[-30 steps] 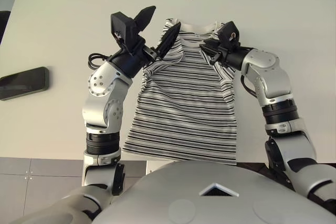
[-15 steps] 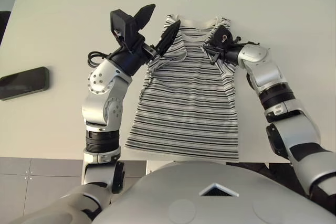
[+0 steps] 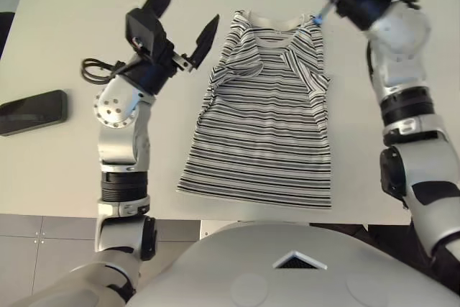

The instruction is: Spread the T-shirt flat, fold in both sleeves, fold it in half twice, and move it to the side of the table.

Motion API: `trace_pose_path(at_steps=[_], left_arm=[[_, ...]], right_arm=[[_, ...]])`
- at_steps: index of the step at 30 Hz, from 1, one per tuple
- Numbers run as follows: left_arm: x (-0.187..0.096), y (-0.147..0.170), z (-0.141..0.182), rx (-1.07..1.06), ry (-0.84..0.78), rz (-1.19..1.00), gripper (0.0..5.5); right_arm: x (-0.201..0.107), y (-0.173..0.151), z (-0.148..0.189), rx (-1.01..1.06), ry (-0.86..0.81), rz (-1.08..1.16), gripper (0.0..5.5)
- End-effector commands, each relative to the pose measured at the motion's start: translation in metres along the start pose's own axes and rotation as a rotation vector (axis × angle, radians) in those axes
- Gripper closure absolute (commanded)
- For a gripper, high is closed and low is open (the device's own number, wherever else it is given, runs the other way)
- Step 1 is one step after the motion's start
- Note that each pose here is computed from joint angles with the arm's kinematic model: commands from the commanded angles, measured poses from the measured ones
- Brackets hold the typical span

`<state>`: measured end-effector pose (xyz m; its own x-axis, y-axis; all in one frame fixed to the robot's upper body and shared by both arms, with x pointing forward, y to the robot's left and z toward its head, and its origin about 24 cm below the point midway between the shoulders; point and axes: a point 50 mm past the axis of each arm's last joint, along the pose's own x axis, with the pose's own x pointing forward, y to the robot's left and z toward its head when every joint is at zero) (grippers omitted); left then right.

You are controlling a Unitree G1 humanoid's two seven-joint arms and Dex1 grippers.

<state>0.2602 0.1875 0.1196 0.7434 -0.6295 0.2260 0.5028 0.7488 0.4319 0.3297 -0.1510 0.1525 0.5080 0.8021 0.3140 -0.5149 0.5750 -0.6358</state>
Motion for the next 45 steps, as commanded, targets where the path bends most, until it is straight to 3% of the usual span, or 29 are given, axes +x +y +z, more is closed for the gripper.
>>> trace_pose_path(at_steps=[1, 3, 6, 9, 14, 23, 34, 39, 45], left_arm=[[-0.03, 0.004, -0.004, 0.2, 0.002, -0.246, 1.49], [-0.049, 0.002, -0.008, 0.284, 0.044, -0.4, 1.49], [-0.084, 0.004, -0.017, 0.439, 0.2, -0.706, 1.02], [-0.107, 0.009, -0.024, 0.562, 0.292, -0.879, 0.52], [-0.139, 0.009, -0.037, 0.735, 0.409, -1.181, 0.52], [-0.156, -0.03, -0.041, 0.641, 0.319, -1.311, 0.52], [-0.158, -0.064, -0.038, 0.509, 0.274, -1.354, 0.52], [-0.159, -0.069, -0.037, 0.479, 0.272, -1.379, 1.55], [-0.162, -0.069, -0.036, 0.462, 0.283, -1.407, 2.6]], right_arm=[[-0.076, 0.021, 0.012, 0.066, 0.093, 0.194, 4.58], [-0.11, 0.036, 0.021, 0.093, 0.19, 0.338, 4.58], [-0.155, 0.045, 0.037, 0.151, 0.333, 0.489, 4.54], [-0.182, 0.052, 0.046, 0.131, 0.464, 0.631, 4.54], [-0.208, 0.084, 0.049, 0.025, 0.551, 0.925, 4.54], [-0.216, 0.132, 0.057, -0.093, 0.443, 1.174, 4.54], [-0.192, 0.15, 0.063, -0.125, 0.323, 1.155, 4.54], [-0.187, 0.157, 0.065, -0.109, 0.299, 1.154, 4.54], [-0.186, 0.159, 0.066, -0.095, 0.296, 1.147, 5.4]])
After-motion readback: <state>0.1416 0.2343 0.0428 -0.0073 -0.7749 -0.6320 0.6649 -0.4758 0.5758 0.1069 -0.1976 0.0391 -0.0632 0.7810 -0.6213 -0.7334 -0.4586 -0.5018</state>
